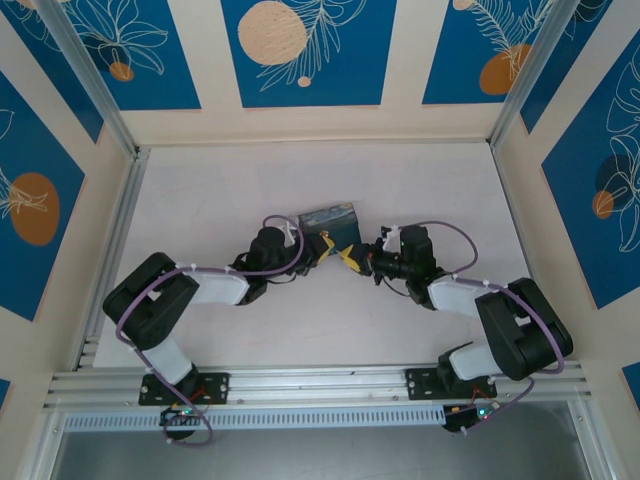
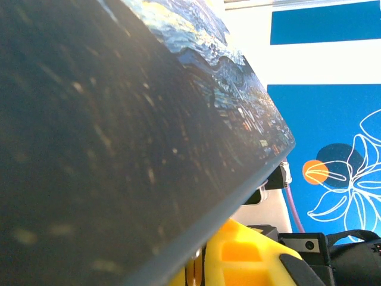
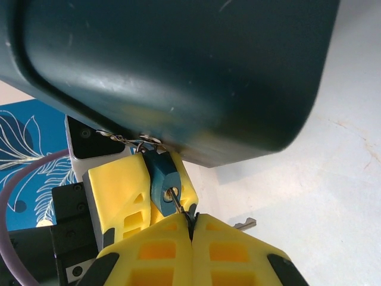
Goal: Unlock the padlock with the key
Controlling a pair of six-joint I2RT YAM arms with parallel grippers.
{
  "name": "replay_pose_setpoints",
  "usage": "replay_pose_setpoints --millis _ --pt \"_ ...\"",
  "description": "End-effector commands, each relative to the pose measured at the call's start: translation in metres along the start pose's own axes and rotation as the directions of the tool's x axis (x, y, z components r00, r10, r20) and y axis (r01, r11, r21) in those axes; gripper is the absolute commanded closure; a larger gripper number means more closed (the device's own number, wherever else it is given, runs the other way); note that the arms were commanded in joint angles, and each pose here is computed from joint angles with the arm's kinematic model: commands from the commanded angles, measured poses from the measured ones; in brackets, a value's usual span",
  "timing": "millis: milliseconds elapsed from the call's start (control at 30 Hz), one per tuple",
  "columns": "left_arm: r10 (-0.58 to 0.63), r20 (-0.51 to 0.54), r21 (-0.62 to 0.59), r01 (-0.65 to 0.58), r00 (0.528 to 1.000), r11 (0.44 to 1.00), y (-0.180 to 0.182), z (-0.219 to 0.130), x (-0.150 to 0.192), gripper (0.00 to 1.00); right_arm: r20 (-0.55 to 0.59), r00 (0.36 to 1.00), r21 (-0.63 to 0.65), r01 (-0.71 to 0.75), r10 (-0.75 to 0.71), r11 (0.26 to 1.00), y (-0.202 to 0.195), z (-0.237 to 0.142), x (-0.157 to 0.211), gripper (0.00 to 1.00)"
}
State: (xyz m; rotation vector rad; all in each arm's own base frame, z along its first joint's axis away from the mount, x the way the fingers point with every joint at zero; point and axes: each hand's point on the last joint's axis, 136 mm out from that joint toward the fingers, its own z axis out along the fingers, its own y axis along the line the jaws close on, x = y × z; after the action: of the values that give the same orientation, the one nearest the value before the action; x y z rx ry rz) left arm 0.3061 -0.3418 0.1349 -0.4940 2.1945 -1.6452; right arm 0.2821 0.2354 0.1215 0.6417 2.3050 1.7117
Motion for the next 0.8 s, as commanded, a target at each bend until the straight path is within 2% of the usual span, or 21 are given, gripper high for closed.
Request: replay_pose_setpoints --millis 0,267,500,767 --pt "0.014 -0.061 0.123 -0.006 0.998 0.992 -0.039 0.002 0.012 1.0 -0.012 0.996 -0.067 0.091 -0.092 0.994 0.021 0.003 -0.004 1.0" --pt "0.01 -0.078 0.145 0.002 0.997 0.989 -0.048 0.001 0.015 1.0 -0.033 0.989 -0.091 0.144 -0.147 0.985 0.025 0.008 -0.005 1.0" --pt "0.017 -0.097 0.132 -0.004 0.995 0.991 -0.044 0.003 0.02 1.0 -0.019 0.955 -0.136 0.291 -0.297 0.947 0.042 0.01 -0.006 1.0" --pt "0.037 -0.125 0.106 -0.024 0.991 0.994 -0.035 0.01 0.033 1.0 -0.033 0.98 -0.213 0.184 -0.195 0.959 0.061 0.023 -0.012 1.0"
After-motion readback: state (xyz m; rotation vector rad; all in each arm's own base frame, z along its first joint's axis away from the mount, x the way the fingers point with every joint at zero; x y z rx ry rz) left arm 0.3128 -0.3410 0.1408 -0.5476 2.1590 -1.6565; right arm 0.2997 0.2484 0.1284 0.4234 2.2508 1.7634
